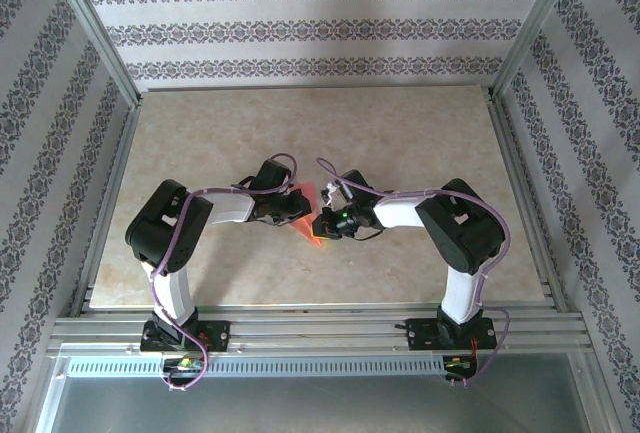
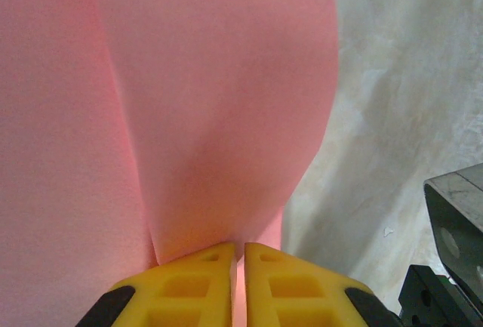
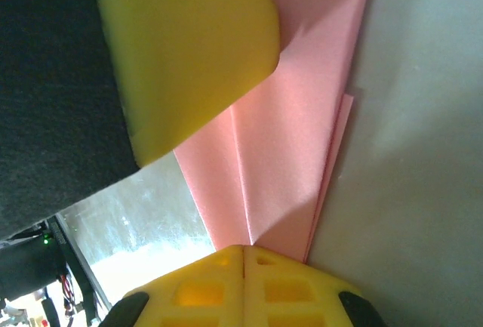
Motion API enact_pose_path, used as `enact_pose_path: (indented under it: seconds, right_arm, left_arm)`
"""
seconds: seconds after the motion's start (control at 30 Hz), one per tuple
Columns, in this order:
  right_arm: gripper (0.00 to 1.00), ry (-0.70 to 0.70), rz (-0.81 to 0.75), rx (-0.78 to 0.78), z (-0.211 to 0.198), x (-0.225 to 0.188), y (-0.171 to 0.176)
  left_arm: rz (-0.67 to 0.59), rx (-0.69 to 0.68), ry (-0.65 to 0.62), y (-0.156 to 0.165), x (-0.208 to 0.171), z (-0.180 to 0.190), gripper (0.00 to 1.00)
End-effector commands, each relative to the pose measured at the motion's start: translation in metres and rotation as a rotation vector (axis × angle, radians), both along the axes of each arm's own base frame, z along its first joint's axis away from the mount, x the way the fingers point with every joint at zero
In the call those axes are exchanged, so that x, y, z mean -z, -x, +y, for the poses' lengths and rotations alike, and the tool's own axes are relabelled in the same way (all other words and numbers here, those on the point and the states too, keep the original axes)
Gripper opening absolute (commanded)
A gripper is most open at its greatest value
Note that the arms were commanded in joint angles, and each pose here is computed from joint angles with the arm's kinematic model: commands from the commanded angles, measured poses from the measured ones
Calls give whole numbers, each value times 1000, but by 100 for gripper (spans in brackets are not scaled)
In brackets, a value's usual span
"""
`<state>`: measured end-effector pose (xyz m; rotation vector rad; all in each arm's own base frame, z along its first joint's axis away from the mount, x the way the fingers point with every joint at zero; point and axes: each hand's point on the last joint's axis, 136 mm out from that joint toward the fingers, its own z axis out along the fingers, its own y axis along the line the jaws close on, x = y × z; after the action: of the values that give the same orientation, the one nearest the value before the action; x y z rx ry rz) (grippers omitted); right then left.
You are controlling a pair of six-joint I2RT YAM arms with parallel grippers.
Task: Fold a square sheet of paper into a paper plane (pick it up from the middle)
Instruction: Fourth fold the wing at the center of the table.
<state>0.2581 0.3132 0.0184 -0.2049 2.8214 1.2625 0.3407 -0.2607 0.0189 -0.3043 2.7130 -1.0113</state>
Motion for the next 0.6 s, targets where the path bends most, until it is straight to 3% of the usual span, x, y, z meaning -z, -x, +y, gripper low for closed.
enact_pose_path:
  seconds: [0.0,0.57]
  right_arm:
    - [6,13,14,-45,0,-3,11]
    - [7,137,50,-111,-18,14,52]
  left_arm:
    - [140,-42,-130,21,41,27,13]
    - [199,-88,-186,26,53,38,13]
